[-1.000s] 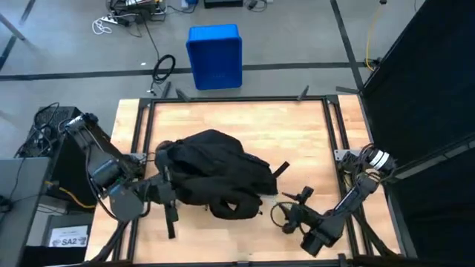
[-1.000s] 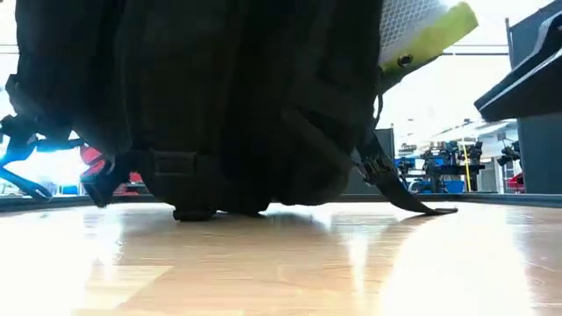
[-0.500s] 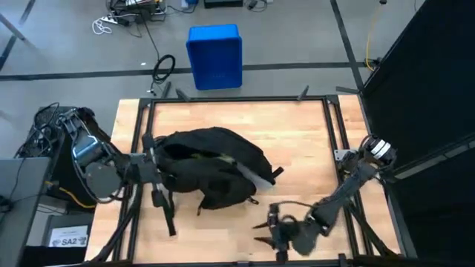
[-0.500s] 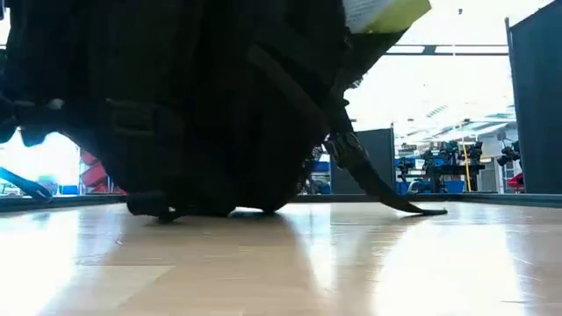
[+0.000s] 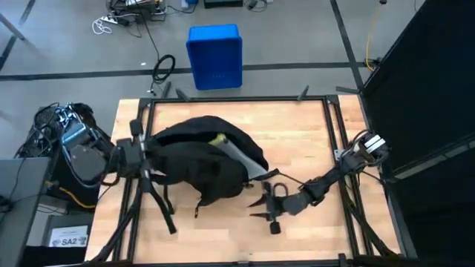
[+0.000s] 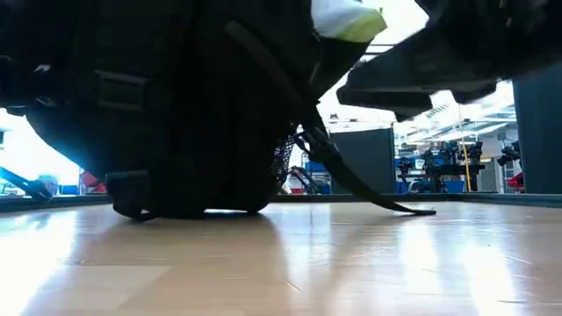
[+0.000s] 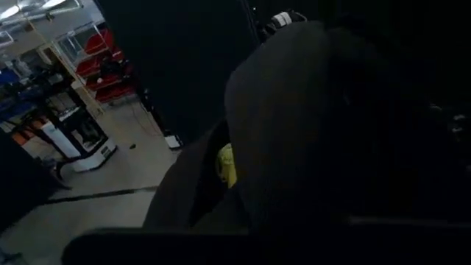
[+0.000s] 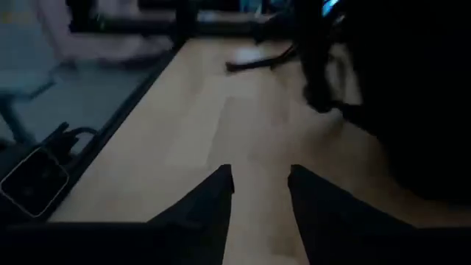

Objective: Unpack backpack
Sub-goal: Close the backpack

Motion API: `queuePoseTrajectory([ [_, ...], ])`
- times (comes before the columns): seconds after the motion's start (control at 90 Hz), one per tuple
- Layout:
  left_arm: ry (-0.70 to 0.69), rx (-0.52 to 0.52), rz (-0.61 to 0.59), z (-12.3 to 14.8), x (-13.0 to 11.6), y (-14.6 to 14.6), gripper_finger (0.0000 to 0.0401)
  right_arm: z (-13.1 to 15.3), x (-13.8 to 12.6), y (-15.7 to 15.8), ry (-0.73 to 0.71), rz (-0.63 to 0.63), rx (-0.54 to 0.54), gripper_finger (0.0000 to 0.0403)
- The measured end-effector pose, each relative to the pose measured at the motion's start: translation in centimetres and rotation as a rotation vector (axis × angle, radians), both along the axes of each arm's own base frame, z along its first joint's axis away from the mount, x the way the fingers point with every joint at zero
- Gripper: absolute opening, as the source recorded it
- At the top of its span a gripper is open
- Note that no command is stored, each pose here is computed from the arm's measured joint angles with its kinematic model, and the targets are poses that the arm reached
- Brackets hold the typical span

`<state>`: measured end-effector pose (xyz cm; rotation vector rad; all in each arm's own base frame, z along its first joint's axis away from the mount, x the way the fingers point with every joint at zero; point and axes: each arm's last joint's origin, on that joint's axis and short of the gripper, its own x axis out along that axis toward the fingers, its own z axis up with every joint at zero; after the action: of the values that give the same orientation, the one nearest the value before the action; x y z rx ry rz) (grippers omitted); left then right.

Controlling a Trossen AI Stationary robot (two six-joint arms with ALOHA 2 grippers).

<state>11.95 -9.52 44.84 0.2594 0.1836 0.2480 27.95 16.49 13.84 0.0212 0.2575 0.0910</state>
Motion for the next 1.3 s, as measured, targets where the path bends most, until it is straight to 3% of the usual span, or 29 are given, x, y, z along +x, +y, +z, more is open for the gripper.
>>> queuePoseTrajectory([
  [0.2, 0.024, -0.029, -0.035, -0.3, 0.1, -0.2, 0.0000, -0.2, -4.7, -3.1, -0.310, -0.182, 0.024, 0.0110],
  [0.356, 0.044, -0.031, -0.075, -0.5, 0.3, -0.6, 0.0000, -0.2, -6.2, -5.1, -0.329, -0.352, -0.013, 0.0121],
  [0.489, 0.062, -0.040, -0.093, -0.7, 0.3, -0.6, 0.0000, 1.2, -5.8, -5.9, -0.380, -0.341, 0.016, 0.0145],
  [0.744, 0.091, -0.069, -0.100, -1.1, 0.2, -0.5, 0.0000, 5.3, -5.6, -6.4, -0.518, -0.312, -0.047, 0.0195],
  [0.867, 0.103, -0.075, -0.103, -1.3, 0.2, -0.6, 0.0000, 6.0, -4.7, -6.8, -0.478, -0.324, -0.081, 0.0204],
  [1.133, 0.116, -0.070, -0.100, -1.8, 0.3, -0.7, 0.0000, 6.7, -0.3, -7.7, -0.219, -0.329, -0.119, 0.0198],
  [1.3, 0.127, -0.074, -0.117, -1.9, 0.5, -0.9, 0.0000, 8.3, 1.2, -8.6, -0.207, -0.410, -0.182, 0.0184],
])
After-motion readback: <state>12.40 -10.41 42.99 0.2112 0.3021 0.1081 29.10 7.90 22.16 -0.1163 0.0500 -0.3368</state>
